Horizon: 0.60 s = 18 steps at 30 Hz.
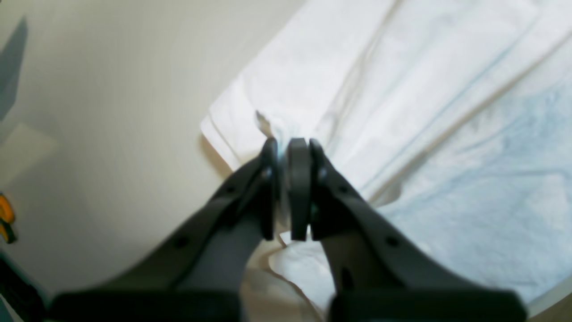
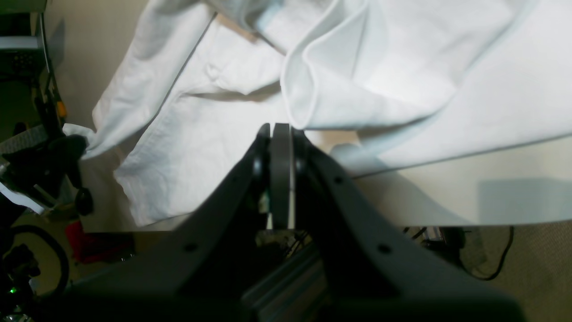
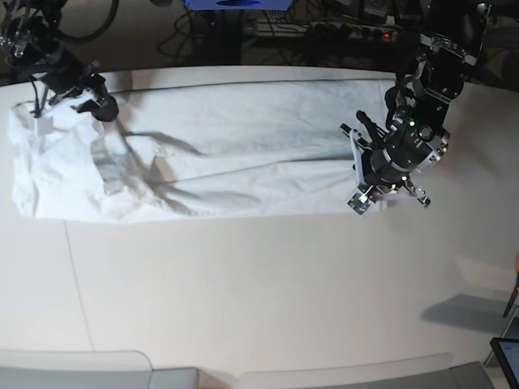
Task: Fold the T-shirt properly
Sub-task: 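Open both grippers and lift them off the folded shirt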
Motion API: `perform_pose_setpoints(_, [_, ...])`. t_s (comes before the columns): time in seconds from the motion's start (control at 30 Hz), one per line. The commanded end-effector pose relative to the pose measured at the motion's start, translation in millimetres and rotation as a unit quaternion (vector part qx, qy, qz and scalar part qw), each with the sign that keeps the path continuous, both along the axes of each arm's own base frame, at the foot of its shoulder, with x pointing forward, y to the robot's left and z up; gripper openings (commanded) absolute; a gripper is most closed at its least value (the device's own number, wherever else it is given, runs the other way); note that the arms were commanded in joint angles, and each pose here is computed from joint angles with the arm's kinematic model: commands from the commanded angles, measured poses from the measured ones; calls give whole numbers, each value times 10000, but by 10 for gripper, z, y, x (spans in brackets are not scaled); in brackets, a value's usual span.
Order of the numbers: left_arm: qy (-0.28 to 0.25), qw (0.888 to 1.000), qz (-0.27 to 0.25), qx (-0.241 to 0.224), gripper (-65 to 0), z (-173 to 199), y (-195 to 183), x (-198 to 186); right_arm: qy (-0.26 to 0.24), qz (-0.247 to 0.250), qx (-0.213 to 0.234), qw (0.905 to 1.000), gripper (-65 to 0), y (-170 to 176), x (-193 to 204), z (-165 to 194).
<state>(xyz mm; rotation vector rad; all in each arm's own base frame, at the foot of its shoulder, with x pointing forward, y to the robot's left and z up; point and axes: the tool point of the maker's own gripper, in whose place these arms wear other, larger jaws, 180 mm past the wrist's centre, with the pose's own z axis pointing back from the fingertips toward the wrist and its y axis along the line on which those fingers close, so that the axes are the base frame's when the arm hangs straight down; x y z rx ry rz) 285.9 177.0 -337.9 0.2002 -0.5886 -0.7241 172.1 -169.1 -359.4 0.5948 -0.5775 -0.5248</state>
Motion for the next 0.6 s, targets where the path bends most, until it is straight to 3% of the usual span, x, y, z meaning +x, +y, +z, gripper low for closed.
perform_pose_setpoints(0.0, [-182, 9998, -37, 33, -650, 113, 19, 68, -124, -18, 2, 9999, -650, -18, 26, 63])
perform_pose_setpoints(0.23, [-224, 9997, -76, 1, -643, 144, -11, 66, -43, -74, 50, 10000, -633, -39, 15, 1])
perform_pose_setpoints(0.33, [-201, 9997, -104, -2, -553, 133, -23, 55, -52, -76, 53, 9999, -582, -40, 24, 3])
perform_pose_setpoints(0.43, [-46, 9989, -445, 112, -445, 77, -55, -20, -106, -82, 50, 9999, -577, -45, 62, 22])
perform_pose_setpoints(0.57, [138, 9950, -956, 265, -406, 17, -102, -113, -122, -82, 50, 9999, -577, -45, 73, 28])
